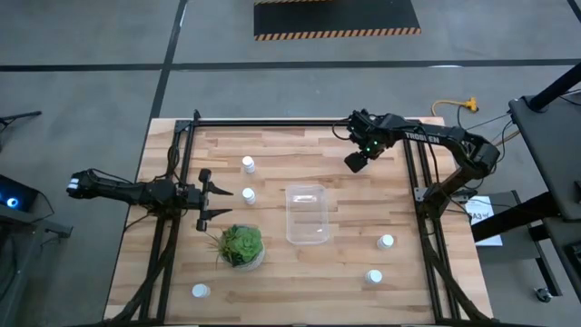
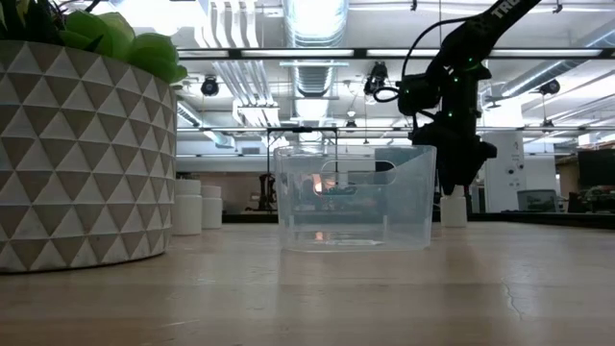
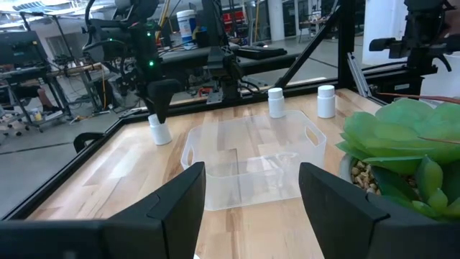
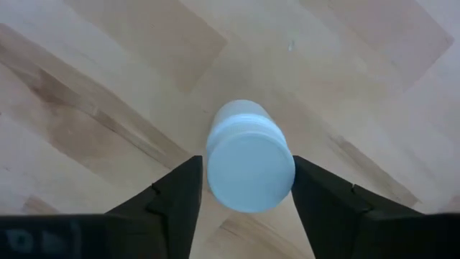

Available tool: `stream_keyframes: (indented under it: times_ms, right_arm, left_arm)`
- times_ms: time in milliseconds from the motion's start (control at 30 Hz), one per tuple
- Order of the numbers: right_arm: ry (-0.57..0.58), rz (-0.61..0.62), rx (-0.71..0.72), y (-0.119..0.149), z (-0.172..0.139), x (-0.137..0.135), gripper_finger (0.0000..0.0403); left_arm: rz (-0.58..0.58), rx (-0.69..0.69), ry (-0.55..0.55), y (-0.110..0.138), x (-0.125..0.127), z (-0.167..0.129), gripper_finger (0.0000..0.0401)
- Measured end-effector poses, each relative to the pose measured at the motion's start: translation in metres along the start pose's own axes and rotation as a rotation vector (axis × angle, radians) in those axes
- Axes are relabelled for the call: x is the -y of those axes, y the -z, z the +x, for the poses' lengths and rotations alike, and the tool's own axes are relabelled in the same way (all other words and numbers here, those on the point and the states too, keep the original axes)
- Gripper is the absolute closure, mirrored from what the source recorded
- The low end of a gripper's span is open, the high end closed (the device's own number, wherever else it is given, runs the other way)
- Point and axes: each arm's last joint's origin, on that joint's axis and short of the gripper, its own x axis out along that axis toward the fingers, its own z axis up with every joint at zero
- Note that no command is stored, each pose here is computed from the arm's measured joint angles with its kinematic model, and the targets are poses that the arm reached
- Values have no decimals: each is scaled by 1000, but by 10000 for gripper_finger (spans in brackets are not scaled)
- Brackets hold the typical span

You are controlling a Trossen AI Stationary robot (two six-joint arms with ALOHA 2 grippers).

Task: Pick and place pill bottles into a basket
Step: Put the white medicine bottle into the transparent bin

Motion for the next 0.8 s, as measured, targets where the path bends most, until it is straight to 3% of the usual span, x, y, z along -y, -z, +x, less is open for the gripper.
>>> stream_keyframes:
  times_ms: [233,467,800]
  right_arm:
    - [2,-1,-1,0,0,0,257]
    - [-4,-23,-25,2,-3,0,260]
    - [-29,-179,-48,-7,-55,-18,260]
  left_arm:
    - [0,0,0,0,0,0,194]
    - [0,0,0,0,0,0,194]
    - [0,0,0,0,0,0,194]
